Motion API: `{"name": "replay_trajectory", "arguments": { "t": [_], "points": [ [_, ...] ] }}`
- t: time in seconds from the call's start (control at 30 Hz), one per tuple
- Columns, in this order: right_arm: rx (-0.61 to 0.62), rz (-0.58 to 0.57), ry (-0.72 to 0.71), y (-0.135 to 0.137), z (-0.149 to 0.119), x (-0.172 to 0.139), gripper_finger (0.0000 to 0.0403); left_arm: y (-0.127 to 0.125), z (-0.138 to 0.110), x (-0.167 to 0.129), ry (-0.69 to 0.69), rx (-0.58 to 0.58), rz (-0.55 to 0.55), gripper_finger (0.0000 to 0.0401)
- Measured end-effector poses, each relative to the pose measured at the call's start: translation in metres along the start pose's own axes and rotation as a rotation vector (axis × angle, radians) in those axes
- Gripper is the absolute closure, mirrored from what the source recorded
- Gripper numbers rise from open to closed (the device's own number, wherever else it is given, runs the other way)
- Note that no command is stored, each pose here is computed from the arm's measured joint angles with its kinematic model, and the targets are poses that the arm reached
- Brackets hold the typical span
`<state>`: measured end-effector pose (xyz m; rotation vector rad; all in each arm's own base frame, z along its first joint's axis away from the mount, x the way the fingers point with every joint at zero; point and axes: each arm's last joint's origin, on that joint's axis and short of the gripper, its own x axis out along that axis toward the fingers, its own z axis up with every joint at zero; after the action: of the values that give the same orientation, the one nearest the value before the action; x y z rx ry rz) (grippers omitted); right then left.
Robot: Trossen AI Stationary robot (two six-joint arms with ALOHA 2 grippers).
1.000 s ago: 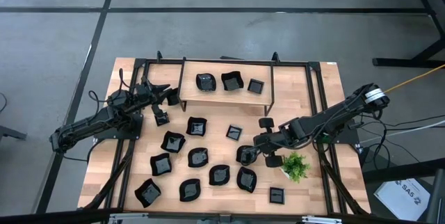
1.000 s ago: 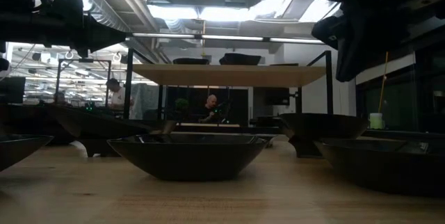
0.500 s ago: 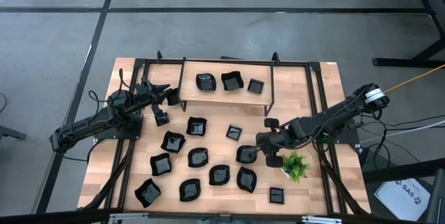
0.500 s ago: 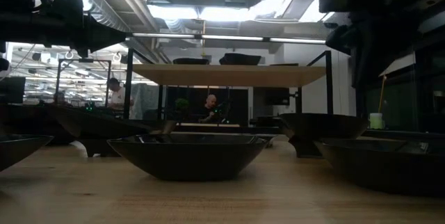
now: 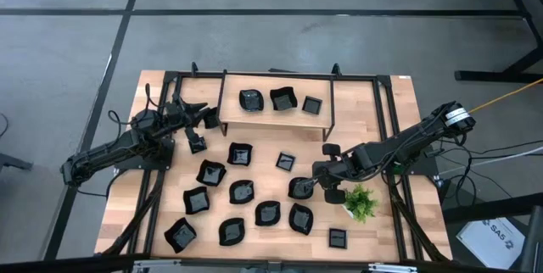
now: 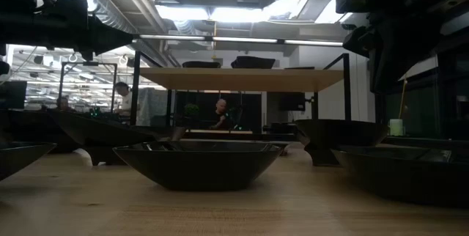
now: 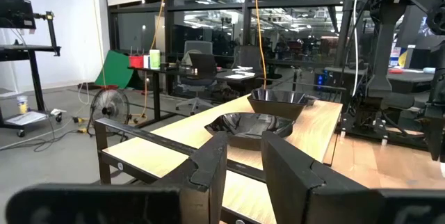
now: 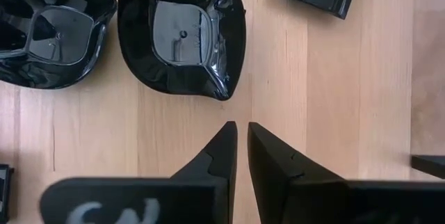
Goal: Pick & Place Mini shaped plates
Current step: Stack the leaf-shaped plate on top of the leaf-shaped plate on the shelf
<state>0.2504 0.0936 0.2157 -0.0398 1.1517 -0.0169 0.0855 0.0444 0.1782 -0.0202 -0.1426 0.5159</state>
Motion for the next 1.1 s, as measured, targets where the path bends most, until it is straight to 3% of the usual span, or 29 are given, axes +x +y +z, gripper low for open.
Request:
{"name": "replay_trajectory", "arguments": {
  "t": [0.33,0.53,0.9,1.1],
  "points": [
    [-0.161,0.003,-0.003,0.0,0.0,0.0,0.0366,0.0,0.0,0.0,0.0,0.0,0.0,0.0315],
    [-0.233,0.053,-0.101,0.004,0.01,-0.001,0.0362,0.0,0.0,0.0,0.001,0.0,0.0,0.0315],
    [-0.227,0.071,-0.087,0.021,0.05,-0.009,0.0267,0.0,0.0,0.0,0.0,0.0,0.0,0.0315],
    [-0.247,0.078,-0.061,0.04,0.065,0.007,0.025,0.0,0.0,0.0,0.0,0.0,-0.001,0.0315]
  ]
}}
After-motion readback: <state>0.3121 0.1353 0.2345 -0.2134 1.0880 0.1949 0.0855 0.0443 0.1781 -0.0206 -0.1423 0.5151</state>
